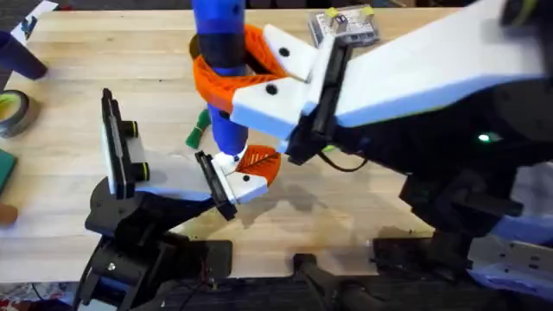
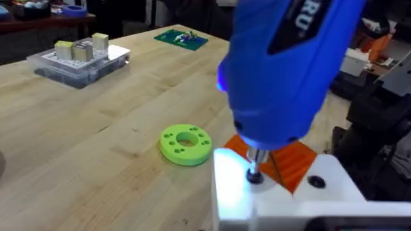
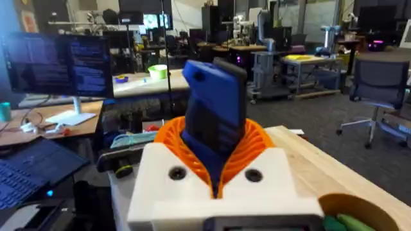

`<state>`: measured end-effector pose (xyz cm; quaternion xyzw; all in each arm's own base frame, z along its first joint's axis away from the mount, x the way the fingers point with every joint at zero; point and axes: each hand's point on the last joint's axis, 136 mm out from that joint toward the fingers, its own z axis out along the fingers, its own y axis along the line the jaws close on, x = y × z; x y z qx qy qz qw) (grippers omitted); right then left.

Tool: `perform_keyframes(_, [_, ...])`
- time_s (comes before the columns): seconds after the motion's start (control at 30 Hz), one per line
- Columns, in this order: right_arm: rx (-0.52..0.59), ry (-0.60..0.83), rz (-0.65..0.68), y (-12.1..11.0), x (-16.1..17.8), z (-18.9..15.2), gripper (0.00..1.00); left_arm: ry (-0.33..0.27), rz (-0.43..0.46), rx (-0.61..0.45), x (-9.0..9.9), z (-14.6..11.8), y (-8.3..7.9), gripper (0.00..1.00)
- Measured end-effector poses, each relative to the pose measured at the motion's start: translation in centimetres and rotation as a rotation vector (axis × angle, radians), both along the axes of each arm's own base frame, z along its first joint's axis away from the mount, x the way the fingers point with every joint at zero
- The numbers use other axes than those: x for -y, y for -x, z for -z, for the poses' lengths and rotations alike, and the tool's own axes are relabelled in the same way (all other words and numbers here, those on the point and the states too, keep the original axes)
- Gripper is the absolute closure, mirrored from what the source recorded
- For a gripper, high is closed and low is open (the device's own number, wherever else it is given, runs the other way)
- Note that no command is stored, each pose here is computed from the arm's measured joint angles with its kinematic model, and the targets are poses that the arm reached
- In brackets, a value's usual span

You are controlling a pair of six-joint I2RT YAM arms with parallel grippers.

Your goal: Pick up the gripper from the table and insert it into the empty holder that is missing its gripper. Then pick up a screw, insert it into the mounting hole, and use the screwdriver to tighten it. Finally, clean up the table by picking up the vegetable and placing it into the bucket.

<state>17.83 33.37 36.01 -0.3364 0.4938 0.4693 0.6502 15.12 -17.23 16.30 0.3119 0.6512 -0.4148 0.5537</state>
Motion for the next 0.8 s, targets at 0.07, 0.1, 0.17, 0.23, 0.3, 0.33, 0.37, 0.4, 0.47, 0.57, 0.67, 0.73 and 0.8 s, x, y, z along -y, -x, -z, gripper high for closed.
perform_keyframes(0.07, [-0.008,0.011,0.000,-0.17,-0.24,0.46,0.975,0.000,0.000,0.000,0.00,0.00,0.00,0.990])
perform_keyframes(0.1, [-0.011,0.016,0.000,-0.22,-0.33,0.63,0.975,0.000,0.000,0.000,0.00,0.00,0.00,0.990])
perform_keyframes(0.17, [-0.012,0.018,0.000,-0.25,-0.37,0.72,0.975,0.000,0.000,0.000,0.00,0.00,0.00,0.990])
perform_keyframes(0.23, [-0.012,0.018,0.000,-0.25,-0.37,0.72,0.975,0.000,0.000,0.000,0.00,0.01,0.00,0.990])
perform_keyframes(0.3, [-0.014,0.022,0.000,-0.26,-0.39,0.81,0.975,0.000,0.000,0.000,0.00,0.00,0.00,0.990])
perform_keyframes(0.33, [-0.014,0.023,0.000,-0.27,-0.39,0.84,0.975,0.000,0.000,0.000,0.00,0.00,0.00,0.990])
perform_keyframes(0.37, [-0.014,0.023,0.000,-0.27,-0.39,0.84,0.975,0.000,0.000,0.000,0.00,0.00,0.00,0.990])
perform_keyframes(0.4, [-0.014,0.023,0.000,-0.27,-0.39,0.84,0.975,0.000,0.000,0.000,0.00,0.00,0.00,0.990])
perform_keyframes(0.47, [-0.012,0.023,0.001,-0.27,-0.39,0.84,0.975,0.000,0.000,0.000,0.00,0.00,0.00,0.990])
perform_keyframes(0.57, [-0.012,0.023,0.001,-0.27,-0.39,0.84,0.975,0.000,0.000,0.000,0.00,0.00,0.00,0.990])
perform_keyframes(0.67, [-0.012,0.024,0.001,-0.27,-0.40,0.84,0.975,0.000,0.000,0.000,0.00,0.00,0.00,0.990])
perform_keyframes(0.73, [-0.011,0.024,0.001,-0.27,-0.40,0.85,0.975,0.000,0.000,0.000,0.00,0.00,0.00,0.990])
perform_keyframes(0.8, [-0.009,0.026,0.002,-0.27,-0.40,0.87,0.975,0.000,0.000,0.000,0.00,0.00,0.00,0.990])
